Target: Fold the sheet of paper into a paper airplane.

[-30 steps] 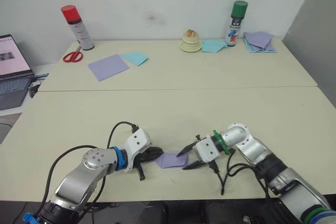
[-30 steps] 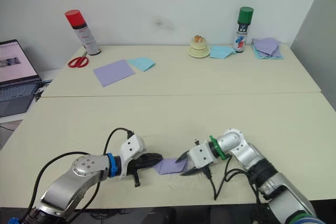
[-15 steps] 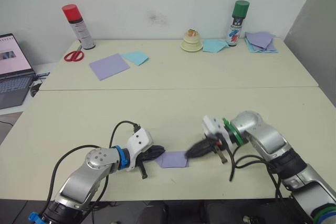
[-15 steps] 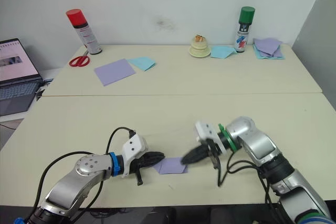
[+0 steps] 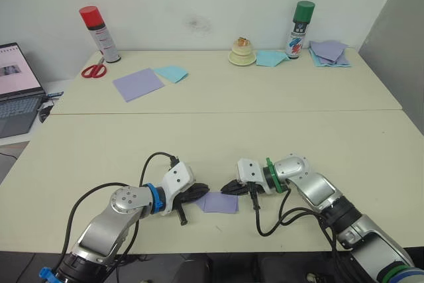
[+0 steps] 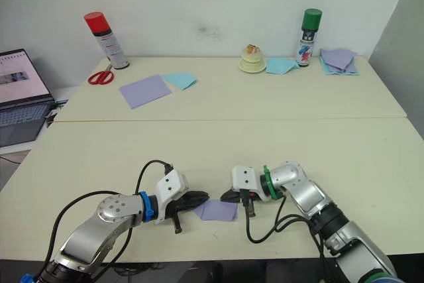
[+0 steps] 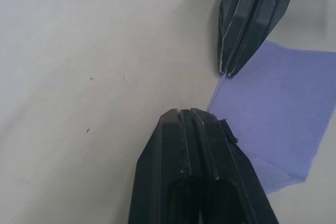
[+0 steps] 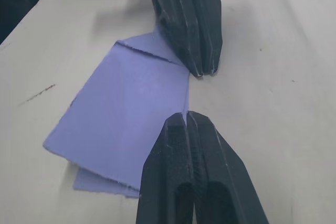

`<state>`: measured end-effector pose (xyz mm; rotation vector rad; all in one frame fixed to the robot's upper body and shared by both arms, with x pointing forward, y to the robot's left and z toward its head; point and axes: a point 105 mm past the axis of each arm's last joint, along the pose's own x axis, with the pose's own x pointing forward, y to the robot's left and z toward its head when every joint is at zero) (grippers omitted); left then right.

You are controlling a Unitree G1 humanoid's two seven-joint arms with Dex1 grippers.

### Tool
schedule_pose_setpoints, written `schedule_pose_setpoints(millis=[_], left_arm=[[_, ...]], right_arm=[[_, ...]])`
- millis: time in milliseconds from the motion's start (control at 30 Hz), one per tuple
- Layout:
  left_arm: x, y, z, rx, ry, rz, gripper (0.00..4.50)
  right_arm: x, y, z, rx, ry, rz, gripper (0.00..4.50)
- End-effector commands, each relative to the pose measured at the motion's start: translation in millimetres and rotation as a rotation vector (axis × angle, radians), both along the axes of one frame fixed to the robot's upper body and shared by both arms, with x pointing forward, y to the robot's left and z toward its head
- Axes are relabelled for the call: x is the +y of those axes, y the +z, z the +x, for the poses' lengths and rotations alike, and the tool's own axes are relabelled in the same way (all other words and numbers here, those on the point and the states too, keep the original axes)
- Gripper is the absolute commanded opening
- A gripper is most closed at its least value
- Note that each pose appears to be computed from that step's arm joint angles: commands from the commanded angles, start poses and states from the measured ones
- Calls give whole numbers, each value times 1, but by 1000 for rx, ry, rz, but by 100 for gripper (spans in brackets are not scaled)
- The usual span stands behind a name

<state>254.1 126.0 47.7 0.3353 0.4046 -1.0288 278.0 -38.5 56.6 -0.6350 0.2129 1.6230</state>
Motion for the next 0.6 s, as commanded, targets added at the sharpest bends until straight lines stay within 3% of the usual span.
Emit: schedule_pose_setpoints(millis=[33,167,400,600], left_arm=[[13,-29,-9,100,46,80,30],[13,-29,-9,101,47,77,30],[14,-29,-7,100,44,76,30],[12,-28,-6,95,44,72,30]], right_arm=[[-28,-15,-1,28,-28,-94,9],[-43,-1,1,60,-69,-40,9],[-6,45,-5,109,-34,253,9],[16,10,-7,76,-47,121,9]])
